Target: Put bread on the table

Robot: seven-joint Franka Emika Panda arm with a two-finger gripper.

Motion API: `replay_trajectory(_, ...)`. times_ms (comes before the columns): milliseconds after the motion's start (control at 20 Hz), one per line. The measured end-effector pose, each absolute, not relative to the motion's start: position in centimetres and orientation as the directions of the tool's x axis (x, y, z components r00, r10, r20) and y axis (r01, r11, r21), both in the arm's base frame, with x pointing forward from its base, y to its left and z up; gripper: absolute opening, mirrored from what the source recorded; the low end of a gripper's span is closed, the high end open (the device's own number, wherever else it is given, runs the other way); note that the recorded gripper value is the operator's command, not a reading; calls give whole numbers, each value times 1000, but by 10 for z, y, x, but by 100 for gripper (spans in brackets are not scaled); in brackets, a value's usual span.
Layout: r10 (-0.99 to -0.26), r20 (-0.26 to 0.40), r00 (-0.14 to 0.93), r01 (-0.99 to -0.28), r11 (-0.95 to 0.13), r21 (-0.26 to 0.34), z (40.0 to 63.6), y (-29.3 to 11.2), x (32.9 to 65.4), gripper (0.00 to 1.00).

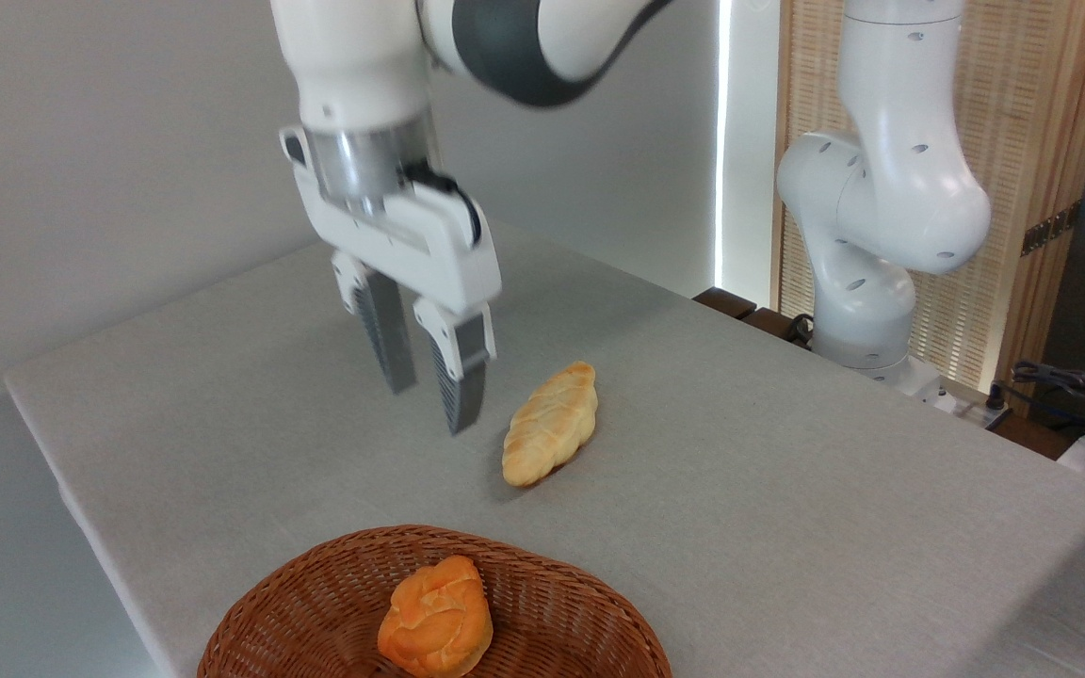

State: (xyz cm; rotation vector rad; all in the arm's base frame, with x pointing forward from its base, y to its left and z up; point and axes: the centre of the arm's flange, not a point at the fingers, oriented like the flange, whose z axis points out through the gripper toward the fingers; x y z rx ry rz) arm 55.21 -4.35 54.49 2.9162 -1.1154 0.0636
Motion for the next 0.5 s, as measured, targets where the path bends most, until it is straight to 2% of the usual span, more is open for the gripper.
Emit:
replay_trajectory(150, -649, 71, 757, -650, -760, -19, 562, -30, 555, 100)
replay_trajectory(500, -658, 64, 750, -659, -752, -17, 558, -13, 558, 100)
